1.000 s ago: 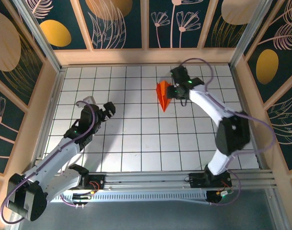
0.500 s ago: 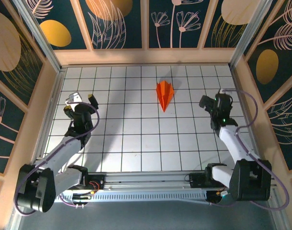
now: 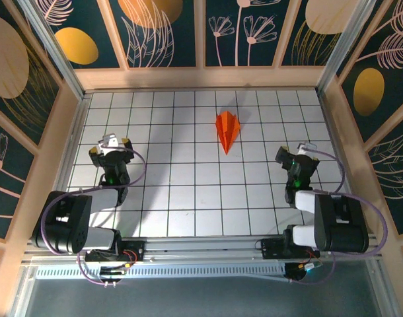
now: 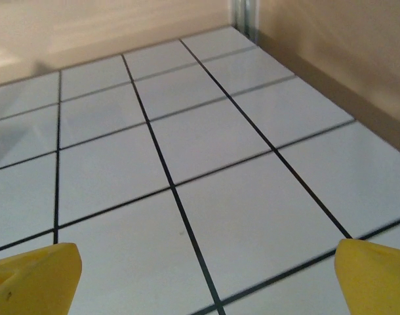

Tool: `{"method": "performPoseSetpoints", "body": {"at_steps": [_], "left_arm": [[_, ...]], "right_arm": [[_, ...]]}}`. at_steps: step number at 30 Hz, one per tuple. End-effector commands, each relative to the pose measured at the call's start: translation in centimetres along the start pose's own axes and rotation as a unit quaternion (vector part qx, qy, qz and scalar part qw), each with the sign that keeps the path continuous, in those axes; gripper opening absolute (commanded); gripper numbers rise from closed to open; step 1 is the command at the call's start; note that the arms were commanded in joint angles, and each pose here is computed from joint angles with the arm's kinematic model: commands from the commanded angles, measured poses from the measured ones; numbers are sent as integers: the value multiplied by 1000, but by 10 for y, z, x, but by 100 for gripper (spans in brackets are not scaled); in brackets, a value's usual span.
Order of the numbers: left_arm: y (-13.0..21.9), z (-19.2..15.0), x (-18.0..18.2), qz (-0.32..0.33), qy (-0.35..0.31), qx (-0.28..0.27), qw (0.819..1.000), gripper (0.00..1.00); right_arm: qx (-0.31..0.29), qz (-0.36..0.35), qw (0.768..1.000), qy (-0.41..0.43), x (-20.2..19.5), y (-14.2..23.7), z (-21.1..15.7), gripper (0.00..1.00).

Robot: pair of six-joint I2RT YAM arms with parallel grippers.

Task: Fold a paper plane with a square sheet of paper (fold left side to right side)
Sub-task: Reset both arms

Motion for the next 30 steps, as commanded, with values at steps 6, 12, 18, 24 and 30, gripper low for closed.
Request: {"method": "performPoseSetpoints", "body": {"at_steps": [6, 12, 18, 24, 30], "left_arm": [[-1, 4, 0, -59, 38, -48, 996, 99], [0, 0, 3, -84, 46, -44, 994, 99], [-2, -4, 4, -83, 48, -49, 994, 99], [-6, -5, 5, -85, 50, -36, 994, 99], [-5, -5, 5, -85, 50, -37, 994, 99]], "right_arm": [[-153, 70, 986, -6, 13, 13, 32, 96], [-144, 90, 985, 17, 25, 5, 20, 97], [-110, 99, 989, 11, 25, -12, 20, 99], [-110, 99, 989, 12, 26, -12, 21, 99], [-110, 98, 989, 13, 26, -12, 20, 99]]}}
Point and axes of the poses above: each hand's point on the last joint's axis, 136 mm out from that joint toward the fingers, its own y axis back along the fingers, its own x axis along the line the jaws close on, z = x × y, the point moved 6 cm from there along y, back along the fingers, and after that the axes turned 10 degrees about y, right-handed, at the moved point
